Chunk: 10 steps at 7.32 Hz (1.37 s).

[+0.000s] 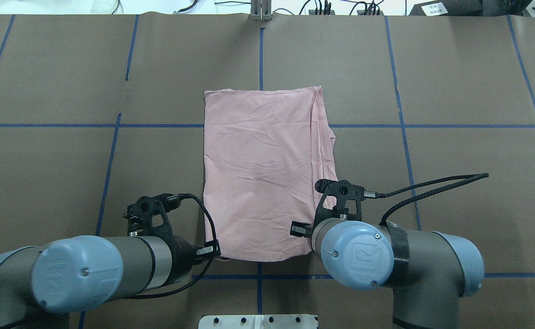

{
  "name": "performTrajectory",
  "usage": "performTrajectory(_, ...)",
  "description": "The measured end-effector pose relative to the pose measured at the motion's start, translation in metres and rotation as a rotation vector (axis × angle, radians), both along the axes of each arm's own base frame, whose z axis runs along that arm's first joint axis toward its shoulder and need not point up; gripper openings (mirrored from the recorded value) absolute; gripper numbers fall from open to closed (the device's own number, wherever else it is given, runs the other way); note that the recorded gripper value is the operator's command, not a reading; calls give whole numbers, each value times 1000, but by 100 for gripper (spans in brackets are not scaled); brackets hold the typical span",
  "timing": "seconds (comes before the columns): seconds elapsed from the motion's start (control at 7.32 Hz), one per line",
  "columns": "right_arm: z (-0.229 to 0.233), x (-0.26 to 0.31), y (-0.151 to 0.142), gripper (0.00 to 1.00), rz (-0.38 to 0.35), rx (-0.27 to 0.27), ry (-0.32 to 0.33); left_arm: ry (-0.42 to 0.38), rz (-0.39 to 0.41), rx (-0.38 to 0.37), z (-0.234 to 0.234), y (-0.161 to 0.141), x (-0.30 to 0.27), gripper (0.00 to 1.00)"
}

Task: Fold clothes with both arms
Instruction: 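Lift the near edge with both grippers and fold it away from the robot, then lay the folded edge onto the far half with both grippers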

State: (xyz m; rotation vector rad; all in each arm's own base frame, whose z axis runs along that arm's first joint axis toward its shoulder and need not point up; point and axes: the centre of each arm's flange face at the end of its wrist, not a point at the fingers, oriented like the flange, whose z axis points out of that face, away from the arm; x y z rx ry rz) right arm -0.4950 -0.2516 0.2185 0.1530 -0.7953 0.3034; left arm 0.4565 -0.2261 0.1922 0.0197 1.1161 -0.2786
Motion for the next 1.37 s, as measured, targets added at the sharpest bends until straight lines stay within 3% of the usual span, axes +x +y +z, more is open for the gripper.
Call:
performTrajectory(0.27,-40,50,38,0,-43,-13,-36,16,54,-18,-39,19,-58,0)
performTrajectory(0.68,-42,46,43,0,-51,-18,-2,-15,67,10,-47,12,-50,0)
performTrajectory(1.09,-21,7,-12,0,18,2,34,-95,10,89,-34,-52,-18,0)
performTrajectory(1.37,0,-10,-58,0,55,25,57,-126,-44,140,-13,-114,7,0)
